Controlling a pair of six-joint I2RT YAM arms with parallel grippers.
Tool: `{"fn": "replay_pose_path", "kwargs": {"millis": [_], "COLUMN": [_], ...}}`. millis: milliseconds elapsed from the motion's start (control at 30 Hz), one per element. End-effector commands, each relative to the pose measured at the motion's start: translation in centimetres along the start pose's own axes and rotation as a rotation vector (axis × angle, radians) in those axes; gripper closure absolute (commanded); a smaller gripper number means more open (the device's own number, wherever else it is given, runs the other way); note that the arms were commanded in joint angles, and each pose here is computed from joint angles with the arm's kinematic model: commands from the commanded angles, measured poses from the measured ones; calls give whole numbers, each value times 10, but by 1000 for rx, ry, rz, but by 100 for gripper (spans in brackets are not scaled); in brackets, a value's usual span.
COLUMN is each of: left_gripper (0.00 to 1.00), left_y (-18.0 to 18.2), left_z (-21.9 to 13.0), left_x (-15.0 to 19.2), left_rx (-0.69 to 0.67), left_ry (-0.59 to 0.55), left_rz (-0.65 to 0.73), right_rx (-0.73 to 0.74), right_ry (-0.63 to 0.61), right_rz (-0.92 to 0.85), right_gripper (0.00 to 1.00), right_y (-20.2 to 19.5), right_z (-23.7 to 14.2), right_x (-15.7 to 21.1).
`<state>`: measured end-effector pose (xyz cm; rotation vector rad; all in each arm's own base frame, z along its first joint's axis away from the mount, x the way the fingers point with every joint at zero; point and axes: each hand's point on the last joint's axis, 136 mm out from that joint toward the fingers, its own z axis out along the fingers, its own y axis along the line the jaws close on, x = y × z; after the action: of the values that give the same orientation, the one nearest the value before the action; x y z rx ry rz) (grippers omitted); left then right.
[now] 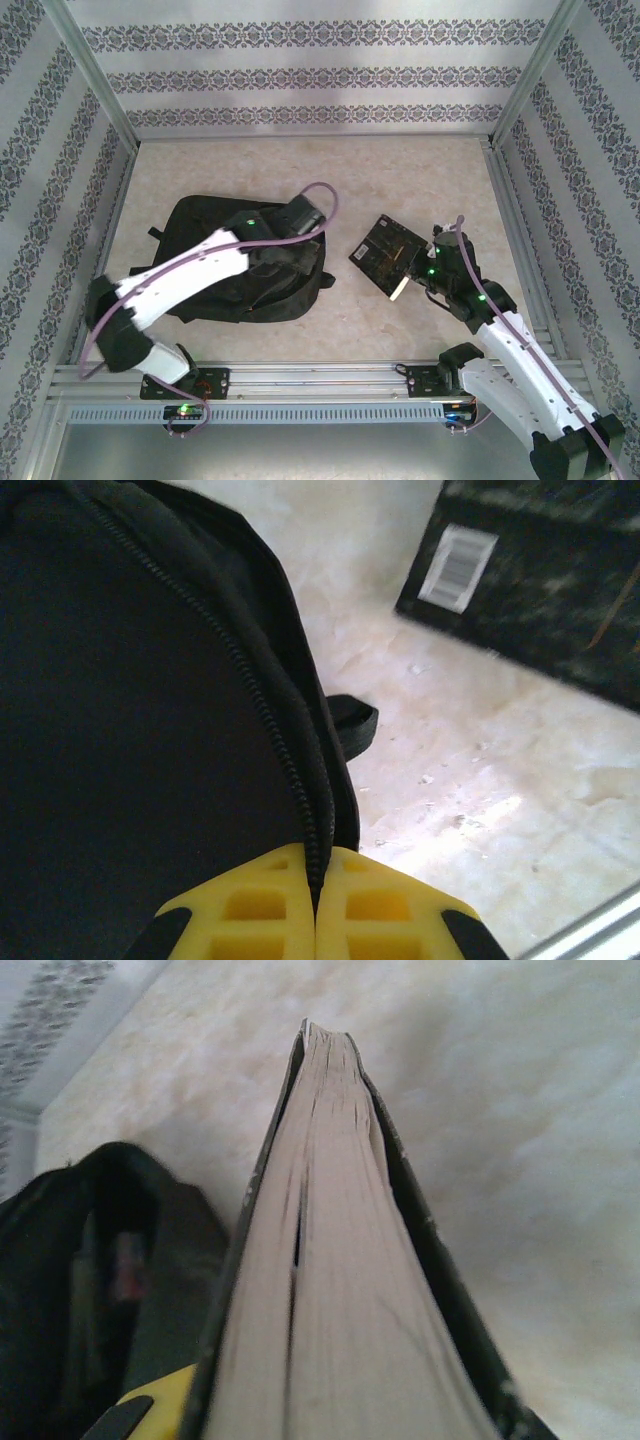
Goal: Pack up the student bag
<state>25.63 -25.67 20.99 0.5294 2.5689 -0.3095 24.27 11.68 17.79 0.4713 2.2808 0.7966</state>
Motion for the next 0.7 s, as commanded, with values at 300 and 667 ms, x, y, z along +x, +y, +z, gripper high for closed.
{"fn": "replay_pose_path", "kwargs": {"millis": [300,667], "left_gripper": [100,62], "left_y": [60,69], "left_z": [-76,-56], "left_x": [24,27], "left_rx": [111,191], "left_ry": [-273,-252], "left_rz": [-328,-432], "right_rx": [-510,-599], "right_ry": [58,327], "right_rz": [-135,-23], "right_gripper": [100,100], "right_y": [146,195], "right_z": [-47,-6], "right_x": [-12,34]}}
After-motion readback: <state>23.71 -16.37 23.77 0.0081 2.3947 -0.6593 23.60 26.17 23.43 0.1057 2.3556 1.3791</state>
